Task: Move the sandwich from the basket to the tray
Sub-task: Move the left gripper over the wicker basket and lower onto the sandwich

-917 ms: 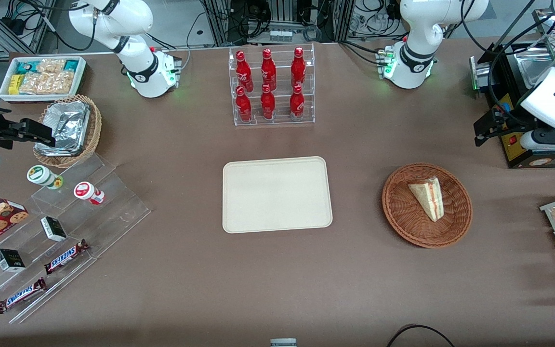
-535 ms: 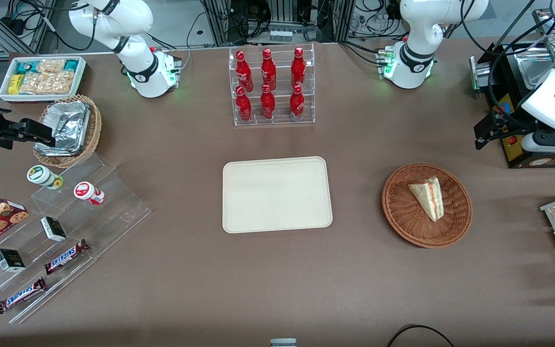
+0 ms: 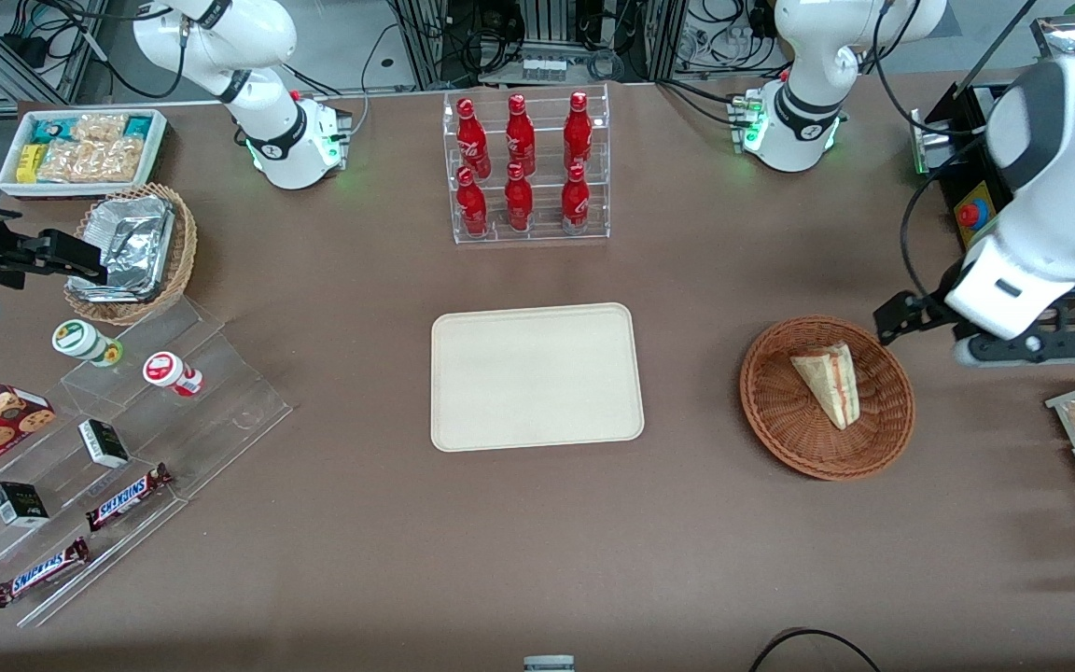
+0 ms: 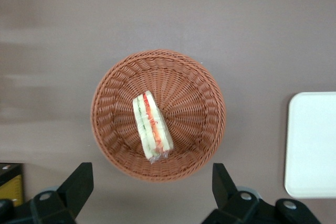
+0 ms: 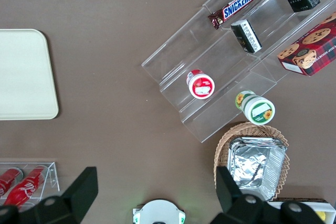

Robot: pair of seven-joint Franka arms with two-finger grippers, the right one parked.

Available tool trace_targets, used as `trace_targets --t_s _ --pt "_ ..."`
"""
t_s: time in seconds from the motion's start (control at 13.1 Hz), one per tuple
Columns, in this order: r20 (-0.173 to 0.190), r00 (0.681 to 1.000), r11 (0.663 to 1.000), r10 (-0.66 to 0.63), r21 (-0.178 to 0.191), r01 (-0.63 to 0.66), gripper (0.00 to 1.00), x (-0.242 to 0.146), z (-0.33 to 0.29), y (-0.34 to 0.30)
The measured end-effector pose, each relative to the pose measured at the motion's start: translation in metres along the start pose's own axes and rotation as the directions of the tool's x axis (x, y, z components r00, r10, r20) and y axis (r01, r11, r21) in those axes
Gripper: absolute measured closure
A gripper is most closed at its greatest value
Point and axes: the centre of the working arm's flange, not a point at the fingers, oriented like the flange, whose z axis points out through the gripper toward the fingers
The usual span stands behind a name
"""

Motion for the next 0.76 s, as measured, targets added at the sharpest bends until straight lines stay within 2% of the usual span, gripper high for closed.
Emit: trace_targets --t_s 0.15,0.46,0.76 --pt "-0.003 0.996 0.996 -0.089 -0.001 0.089 0.0 -0.008 0.039 -0.002" --pt "-0.031 0.972 0.973 -0.231 -0.015 0.231 0.0 -0.03 0.105 -0.007" --pt "-0.007 0.951 0.951 -0.31 -0.007 0.31 0.0 -0.038 0.136 -0.009"
